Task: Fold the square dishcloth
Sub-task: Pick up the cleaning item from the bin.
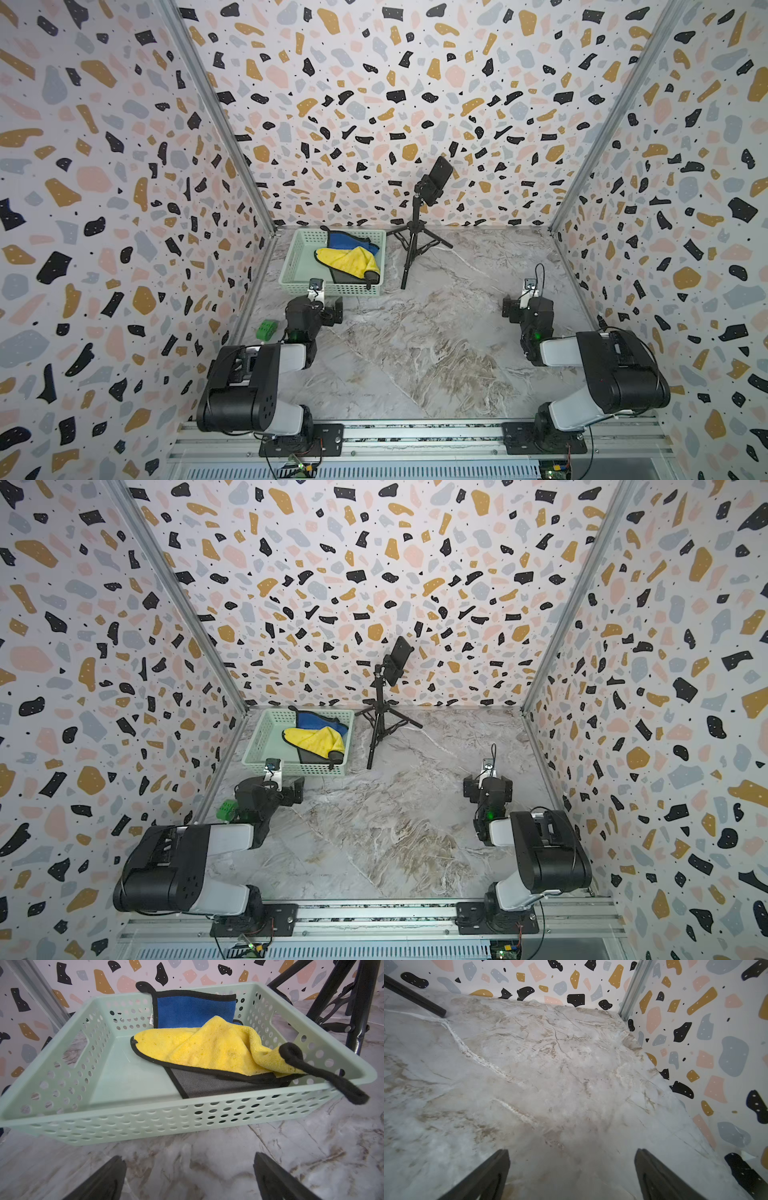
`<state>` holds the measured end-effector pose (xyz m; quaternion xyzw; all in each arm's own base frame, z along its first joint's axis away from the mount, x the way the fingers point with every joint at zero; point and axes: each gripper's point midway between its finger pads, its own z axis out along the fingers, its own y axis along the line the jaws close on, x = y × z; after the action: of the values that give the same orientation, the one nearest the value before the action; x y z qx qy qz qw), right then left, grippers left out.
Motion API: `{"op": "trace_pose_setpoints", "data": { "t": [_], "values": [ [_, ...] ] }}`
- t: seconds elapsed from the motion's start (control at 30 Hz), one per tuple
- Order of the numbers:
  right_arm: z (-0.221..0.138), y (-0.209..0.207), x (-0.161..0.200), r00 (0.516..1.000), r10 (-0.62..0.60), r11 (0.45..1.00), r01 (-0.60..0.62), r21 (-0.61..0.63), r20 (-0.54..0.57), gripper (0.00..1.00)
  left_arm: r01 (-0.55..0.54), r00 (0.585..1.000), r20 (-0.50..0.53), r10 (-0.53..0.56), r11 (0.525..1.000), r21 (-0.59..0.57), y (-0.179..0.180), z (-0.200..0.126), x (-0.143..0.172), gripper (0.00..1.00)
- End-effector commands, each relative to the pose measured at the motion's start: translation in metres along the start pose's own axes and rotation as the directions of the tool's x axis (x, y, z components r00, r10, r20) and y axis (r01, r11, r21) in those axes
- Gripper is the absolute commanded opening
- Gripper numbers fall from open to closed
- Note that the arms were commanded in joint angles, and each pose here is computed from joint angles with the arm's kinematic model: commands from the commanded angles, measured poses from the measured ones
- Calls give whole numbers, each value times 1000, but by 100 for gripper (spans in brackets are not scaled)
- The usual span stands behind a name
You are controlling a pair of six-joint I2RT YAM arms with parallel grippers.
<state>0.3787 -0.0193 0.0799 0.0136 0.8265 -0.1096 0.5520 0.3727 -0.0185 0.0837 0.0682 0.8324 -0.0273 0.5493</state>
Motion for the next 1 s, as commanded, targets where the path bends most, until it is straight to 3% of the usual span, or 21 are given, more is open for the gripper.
{"op": "trace_pose_setpoints", "data": {
  "t": [0.0, 0.53, 0.6, 0.63, 0.7, 0.77, 0.83, 0.87, 0.9, 0.97],
  "values": [
    [-1, -2, -6, 1000, 14, 1000, -14, 6, 16, 100, -2, 999, 50, 2, 1000, 0, 0, 0, -16, 100],
    [-4, -12, -8, 999, 30, 998, -32, 59, 30, 100, -3, 999, 52, 3, 1000, 1, -1, -1, -16, 100],
    [-15, -10, -14, 998, 26, 998, -29, 55, 61, 100, 20, 997, 75, -18, 999, -26, 5, -3, -28, 100],
    [-24, -11, -25, 996, -2, 994, -8, 110, 94, 100, 37, 997, 71, -34, 998, -51, 12, -6, -39, 100],
    [-39, -20, -44, 998, -23, 975, 11, 221, 51, 100, 3, 1000, -26, -3, 1000, -23, 10, -15, -57, 100],
    [-52, -11, -60, 997, 71, 988, -65, 139, -39, 100, -29, 995, -91, 30, 999, 14, 6, -27, -85, 100],
    [-72, 16, -94, 983, 180, 981, -181, -74, -16, 100, -75, 984, -154, 91, 991, 108, -7, -42, -106, 100],
    [-85, 32, -115, 969, 245, 951, -234, -205, 29, 100, -60, 970, -225, 93, 987, 150, -13, -53, -103, 100],
    [-97, 44, -131, 947, 316, 906, -282, -316, 63, 100, -67, 968, -227, 111, 979, 192, -20, -59, -114, 100],
    [-128, 44, -154, 866, 495, 803, -423, -420, 73, 100, -71, 959, -249, 138, 963, 259, -29, -70, -125, 100]
  ]
}}
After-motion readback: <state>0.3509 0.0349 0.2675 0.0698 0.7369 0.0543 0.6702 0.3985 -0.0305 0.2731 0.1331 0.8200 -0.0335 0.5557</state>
